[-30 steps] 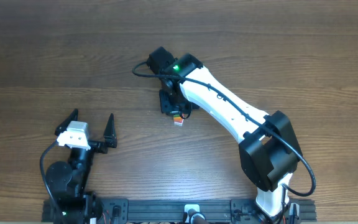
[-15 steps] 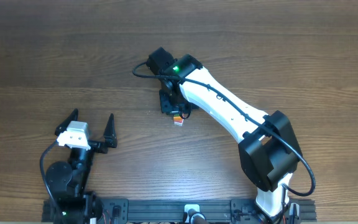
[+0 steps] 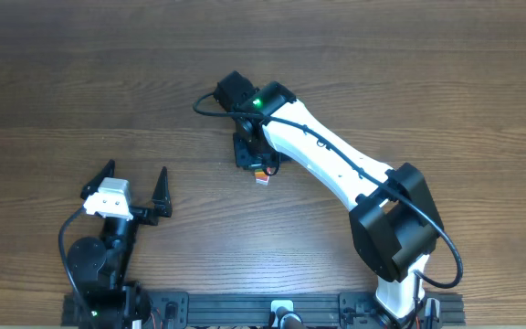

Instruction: Stack Cubes

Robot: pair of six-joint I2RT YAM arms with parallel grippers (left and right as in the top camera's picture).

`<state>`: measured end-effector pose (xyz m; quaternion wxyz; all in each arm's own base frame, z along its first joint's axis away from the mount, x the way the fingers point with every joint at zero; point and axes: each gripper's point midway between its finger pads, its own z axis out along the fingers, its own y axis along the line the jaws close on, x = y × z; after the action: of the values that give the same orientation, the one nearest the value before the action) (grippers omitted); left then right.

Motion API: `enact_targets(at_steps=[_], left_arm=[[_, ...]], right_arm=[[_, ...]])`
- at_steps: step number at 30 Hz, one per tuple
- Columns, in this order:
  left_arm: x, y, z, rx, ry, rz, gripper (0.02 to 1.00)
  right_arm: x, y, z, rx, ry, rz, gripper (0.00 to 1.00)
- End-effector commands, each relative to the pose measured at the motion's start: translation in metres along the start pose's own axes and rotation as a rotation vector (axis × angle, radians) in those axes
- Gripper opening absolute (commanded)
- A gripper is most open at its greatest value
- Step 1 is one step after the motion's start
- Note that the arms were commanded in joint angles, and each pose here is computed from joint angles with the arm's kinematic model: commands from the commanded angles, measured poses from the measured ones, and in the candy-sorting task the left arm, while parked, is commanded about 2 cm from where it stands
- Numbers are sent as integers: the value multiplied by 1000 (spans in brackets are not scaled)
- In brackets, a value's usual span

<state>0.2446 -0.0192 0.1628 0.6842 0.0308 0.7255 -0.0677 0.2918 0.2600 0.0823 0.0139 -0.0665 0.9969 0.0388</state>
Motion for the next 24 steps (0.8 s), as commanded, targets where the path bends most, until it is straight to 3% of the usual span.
enact_targets(at_steps=[1,10,13,22,24], left_arm=[[2,-1,0,6,1,14,1000],[2,-1,0,6,1,14,1000],[2,-1,0,6,1,14,1000],[2,-1,0,6,1,14,1000],[2,-1,0,6,1,14,998]], right_arm=[[2,1,-9,1,-28,-5,12],[6,-2,-3,8,-18,3,12],[5,-1,-3,5,-21,3,62],[4,-1,-3,3,-24,2,562],[4,-1,-3,3,-24,2,627]])
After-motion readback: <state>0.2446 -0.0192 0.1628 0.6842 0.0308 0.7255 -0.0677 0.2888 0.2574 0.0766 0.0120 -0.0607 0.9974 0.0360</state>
